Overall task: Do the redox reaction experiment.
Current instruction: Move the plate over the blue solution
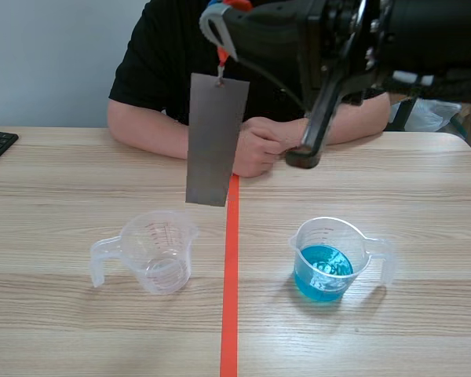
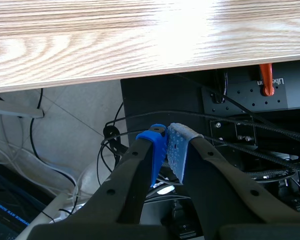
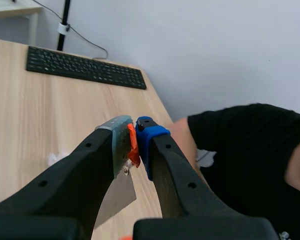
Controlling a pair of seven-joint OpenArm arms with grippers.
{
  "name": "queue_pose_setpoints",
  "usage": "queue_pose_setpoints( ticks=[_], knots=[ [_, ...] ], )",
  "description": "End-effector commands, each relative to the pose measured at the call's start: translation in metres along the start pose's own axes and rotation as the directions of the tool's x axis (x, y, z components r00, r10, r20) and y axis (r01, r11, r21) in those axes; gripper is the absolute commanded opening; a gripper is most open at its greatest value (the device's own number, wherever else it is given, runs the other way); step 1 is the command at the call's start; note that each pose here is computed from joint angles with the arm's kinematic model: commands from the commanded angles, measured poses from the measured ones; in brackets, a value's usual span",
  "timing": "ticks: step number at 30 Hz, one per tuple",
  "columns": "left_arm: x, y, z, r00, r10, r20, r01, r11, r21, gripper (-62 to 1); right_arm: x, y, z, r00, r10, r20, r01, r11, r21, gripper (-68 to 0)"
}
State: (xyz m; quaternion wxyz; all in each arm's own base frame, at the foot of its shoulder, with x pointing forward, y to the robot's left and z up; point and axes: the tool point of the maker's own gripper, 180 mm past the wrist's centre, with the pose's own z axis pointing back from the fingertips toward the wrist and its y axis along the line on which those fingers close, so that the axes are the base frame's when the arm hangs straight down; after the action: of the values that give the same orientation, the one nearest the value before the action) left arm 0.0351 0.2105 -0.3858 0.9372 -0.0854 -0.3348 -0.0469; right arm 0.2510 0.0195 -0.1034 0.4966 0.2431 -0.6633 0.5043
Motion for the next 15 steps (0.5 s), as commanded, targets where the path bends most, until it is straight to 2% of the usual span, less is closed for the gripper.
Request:
queue_pose_setpoints(
  ticks=[1,10,15],
  knots=[
    [0.005,-0.003,0.001,1.0,0.007,0.019,-0.007,1.0,-0.008,-56.2,0.002,-0.004,0.007,1.0,0.002,0.004,-0.002,1.0,-0.009,-66.0],
    [0.005,-0.003,0.001,1.0,0.007,0.019,-0.007,1.0,-0.008,-56.2,-0.016,-0.023,0.046,0.996,0.016,-0.092,-0.022,0.998,-0.061,-66.0],
    [0.005,-0.003,0.001,1.0,0.007,0.018,-0.007,1.0,-0.008,-56.2,-0.022,-0.036,0.067,0.991,-0.002,-0.133,-0.016,0.991,-0.135,-66.0]
  ],
)
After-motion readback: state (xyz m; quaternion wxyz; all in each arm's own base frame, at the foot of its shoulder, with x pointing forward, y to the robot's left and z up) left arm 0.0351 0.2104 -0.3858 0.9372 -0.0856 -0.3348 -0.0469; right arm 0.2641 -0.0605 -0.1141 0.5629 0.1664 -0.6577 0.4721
